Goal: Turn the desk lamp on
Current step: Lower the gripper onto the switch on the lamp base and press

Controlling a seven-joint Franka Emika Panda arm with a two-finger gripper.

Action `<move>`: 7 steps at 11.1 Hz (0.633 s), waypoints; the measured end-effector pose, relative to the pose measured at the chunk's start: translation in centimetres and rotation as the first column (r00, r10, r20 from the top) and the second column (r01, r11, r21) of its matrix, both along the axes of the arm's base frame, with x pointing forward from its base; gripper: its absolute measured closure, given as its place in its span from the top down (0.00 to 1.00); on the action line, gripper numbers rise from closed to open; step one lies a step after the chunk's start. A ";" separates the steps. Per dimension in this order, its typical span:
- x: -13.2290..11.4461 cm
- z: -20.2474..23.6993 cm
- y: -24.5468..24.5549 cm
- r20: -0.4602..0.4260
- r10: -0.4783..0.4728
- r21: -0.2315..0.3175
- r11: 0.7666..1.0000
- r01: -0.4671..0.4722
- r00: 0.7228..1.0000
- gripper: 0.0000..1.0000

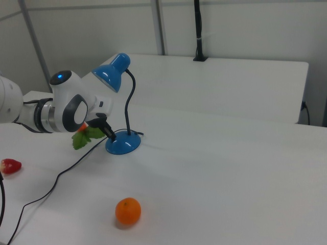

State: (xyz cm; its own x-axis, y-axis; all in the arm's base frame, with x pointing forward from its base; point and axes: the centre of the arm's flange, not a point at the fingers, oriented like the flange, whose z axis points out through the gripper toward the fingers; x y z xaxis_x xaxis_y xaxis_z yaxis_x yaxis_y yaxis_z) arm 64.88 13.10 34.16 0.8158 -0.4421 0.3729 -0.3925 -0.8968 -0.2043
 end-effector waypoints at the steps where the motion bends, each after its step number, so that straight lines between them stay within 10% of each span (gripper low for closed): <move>1: 0.0 -0.6 0.5 -0.004 -0.003 -0.005 1.000 0.003 1.000 0.05; 7: 0.5 -1.2 1.1 -0.001 -0.015 -0.008 1.000 0.015 1.000 0.06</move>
State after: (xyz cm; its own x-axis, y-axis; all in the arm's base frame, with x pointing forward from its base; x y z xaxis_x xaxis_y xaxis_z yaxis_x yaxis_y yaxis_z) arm 65.36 14.22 32.97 0.8095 -0.4516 0.3752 -0.4066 -0.8922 -0.1966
